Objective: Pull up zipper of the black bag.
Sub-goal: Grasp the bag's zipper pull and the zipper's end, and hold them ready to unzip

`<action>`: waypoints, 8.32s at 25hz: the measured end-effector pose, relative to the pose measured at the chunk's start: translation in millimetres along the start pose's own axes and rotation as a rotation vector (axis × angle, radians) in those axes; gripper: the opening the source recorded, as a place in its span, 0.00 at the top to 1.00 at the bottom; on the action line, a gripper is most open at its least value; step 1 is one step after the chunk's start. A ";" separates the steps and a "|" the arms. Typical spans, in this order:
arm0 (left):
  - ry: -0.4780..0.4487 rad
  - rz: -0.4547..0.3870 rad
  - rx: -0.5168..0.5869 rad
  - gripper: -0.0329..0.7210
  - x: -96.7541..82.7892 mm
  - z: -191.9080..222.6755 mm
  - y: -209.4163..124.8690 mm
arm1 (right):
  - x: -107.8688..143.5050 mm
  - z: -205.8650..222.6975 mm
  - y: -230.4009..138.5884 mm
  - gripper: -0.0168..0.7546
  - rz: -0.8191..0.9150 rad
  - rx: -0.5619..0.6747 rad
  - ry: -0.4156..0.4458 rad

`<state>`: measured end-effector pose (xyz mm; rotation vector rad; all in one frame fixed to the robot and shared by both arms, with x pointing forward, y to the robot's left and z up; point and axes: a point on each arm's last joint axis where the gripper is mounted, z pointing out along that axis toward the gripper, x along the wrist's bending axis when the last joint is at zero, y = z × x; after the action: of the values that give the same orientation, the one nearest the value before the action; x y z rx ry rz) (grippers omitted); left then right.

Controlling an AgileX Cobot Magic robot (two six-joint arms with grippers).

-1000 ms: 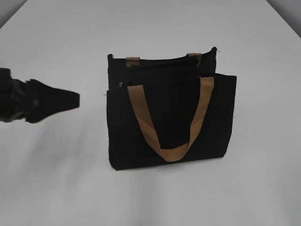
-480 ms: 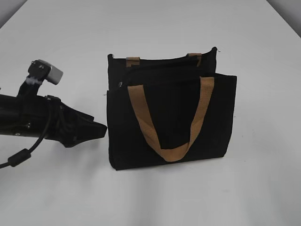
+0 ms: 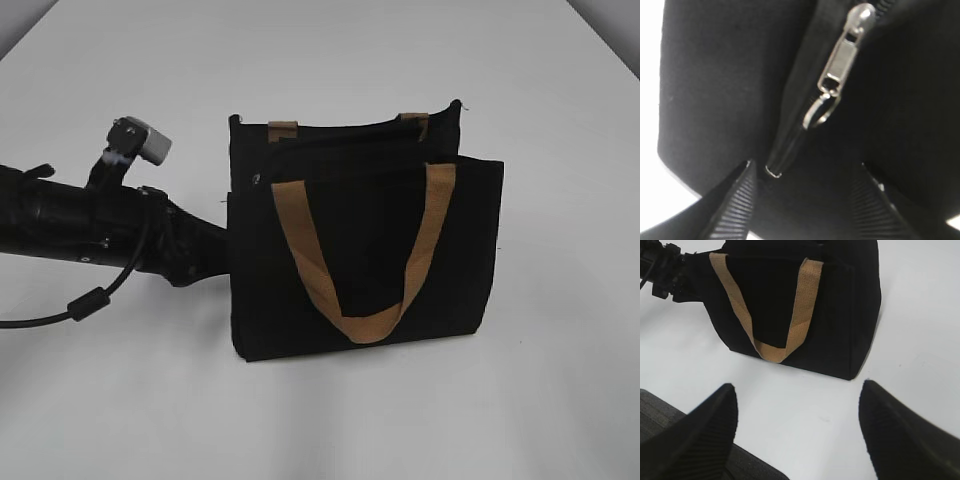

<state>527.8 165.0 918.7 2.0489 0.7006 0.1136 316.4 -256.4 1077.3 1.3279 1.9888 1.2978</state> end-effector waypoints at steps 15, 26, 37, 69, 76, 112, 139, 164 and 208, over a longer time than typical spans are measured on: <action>0.034 -0.039 -0.016 0.96 0.6 -8.1 13.3 | 3.0 74.4 51.5 0.25 -0.189 0.225 0.239; 0.123 -0.017 0.023 0.92 -6.7 -34.6 30.0 | 36.8 143.4 113.5 0.28 -0.381 0.244 0.404; 0.042 -0.030 0.022 0.38 6.8 1.2 2.4 | 43.9 142.6 116.9 0.28 -0.405 0.236 0.425; 0.078 0.098 0.024 0.95 -18.2 -47.0 67.2 | 51.0 166.0 115.4 0.46 -0.447 0.175 0.495; 0.100 0.165 0.065 0.95 -27.1 -64.1 72.2 | 64.8 214.9 98.9 0.48 -0.607 0.142 0.456; 0.132 0.048 -0.177 0.95 -48.0 -96.6 105.2 | 65.7 271.3 97.1 0.69 -0.667 0.185 0.401; 0.200 0.083 -0.141 0.95 -42.6 -96.2 100.7 | 45.8 252.8 110.3 0.96 -0.568 0.213 0.371; 0.201 0.052 -0.156 0.95 -43.6 -95.4 102.2 | 6.6 237.3 123.2 0.98 -0.172 0.241 0.410; 0.049 0.050 -0.124 0.95 -55.8 -94.9 98.5 | 3.3 246.7 129.4 0.66 -0.326 0.120 0.349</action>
<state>491.5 168.3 1061.8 1.9510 0.6564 0.2305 561.5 -124.0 1072.0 0.8138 2.4288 1.3358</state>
